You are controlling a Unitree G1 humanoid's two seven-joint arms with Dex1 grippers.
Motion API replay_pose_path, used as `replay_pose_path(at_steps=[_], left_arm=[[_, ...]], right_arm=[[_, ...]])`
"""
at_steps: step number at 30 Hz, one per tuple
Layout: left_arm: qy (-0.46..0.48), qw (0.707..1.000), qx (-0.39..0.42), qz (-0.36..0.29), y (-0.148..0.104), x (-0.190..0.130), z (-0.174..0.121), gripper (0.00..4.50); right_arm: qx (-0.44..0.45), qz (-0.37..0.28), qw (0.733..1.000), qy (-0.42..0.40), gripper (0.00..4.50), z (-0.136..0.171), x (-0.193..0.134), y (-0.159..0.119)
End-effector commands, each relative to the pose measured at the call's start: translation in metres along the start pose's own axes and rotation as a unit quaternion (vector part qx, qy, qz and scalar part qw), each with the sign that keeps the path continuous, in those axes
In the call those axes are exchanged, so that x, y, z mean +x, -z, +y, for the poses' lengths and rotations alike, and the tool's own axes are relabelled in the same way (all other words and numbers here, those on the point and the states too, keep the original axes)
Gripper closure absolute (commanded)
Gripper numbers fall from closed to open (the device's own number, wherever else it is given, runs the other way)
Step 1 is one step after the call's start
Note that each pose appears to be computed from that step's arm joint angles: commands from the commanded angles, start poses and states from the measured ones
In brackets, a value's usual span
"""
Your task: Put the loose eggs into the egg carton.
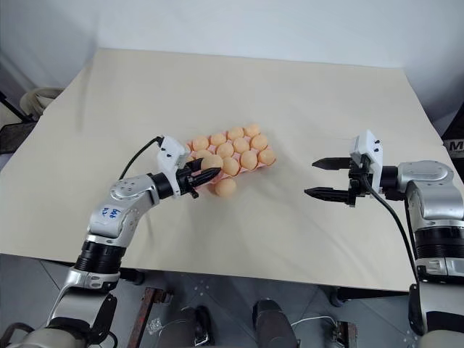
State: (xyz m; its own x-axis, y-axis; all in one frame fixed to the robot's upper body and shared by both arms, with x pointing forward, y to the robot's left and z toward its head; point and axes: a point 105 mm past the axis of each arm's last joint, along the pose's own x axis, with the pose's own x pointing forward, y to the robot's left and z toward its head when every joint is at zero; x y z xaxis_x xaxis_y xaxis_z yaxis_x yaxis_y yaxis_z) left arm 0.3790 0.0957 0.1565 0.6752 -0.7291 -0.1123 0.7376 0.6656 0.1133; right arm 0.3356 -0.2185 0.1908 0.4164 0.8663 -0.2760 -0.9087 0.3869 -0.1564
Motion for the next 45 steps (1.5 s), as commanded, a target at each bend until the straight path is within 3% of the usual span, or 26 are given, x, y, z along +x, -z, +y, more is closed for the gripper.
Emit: replay_pose_path(at_steps=[1, 9, 11, 18, 24, 28, 31, 36, 45], left_arm=[[-0.003, 1.000, 0.017, -0.007, -0.007, 0.005, 0.004, 3.00], [-0.004, 1.000, 0.019, 0.008, -0.007, 0.005, 0.005, 0.42], [-0.001, 1.000, 0.021, 0.007, -0.009, 0.004, 0.004, 0.04], [0.020, 0.999, 0.032, -0.026, -0.031, -0.006, -0.008, 0.04], [0.063, 0.996, 0.031, -0.050, -0.045, -0.038, -0.031, 0.04], [0.045, 0.996, 0.046, -0.066, -0.044, -0.064, -0.028, 0.04], [0.018, 0.997, 0.034, -0.066, -0.033, -0.092, -0.020, 0.04], [-0.028, 1.000, 0.011, -0.008, 0.008, -0.134, -0.008, 0.04], [-0.079, 0.996, -0.019, 0.043, 0.029, -0.197, -0.014, 0.04]], right_arm=[[-0.020, -0.009, 1.000, 0.019, 0.00, -0.002, -0.012, -0.013], [-0.017, -0.007, 0.999, 0.028, 0.00, -0.001, -0.015, -0.011], [-0.017, -0.007, 0.999, 0.028, 0.00, -0.001, -0.014, -0.011], [-0.019, -0.013, 0.999, 0.023, 0.00, -0.002, -0.010, -0.014], [-0.020, -0.016, 1.000, 0.017, 0.00, -0.001, -0.008, -0.015], [-0.024, -0.024, 0.999, 0.009, 0.00, 0.000, -0.009, -0.018], [-0.030, -0.032, 0.999, -0.002, 0.00, 0.002, -0.013, -0.022], [-0.035, -0.053, 0.998, -0.028, 0.00, 0.004, -0.022, -0.029], [-0.038, -0.036, 0.998, -0.021, 0.00, -0.004, -0.038, -0.025]])
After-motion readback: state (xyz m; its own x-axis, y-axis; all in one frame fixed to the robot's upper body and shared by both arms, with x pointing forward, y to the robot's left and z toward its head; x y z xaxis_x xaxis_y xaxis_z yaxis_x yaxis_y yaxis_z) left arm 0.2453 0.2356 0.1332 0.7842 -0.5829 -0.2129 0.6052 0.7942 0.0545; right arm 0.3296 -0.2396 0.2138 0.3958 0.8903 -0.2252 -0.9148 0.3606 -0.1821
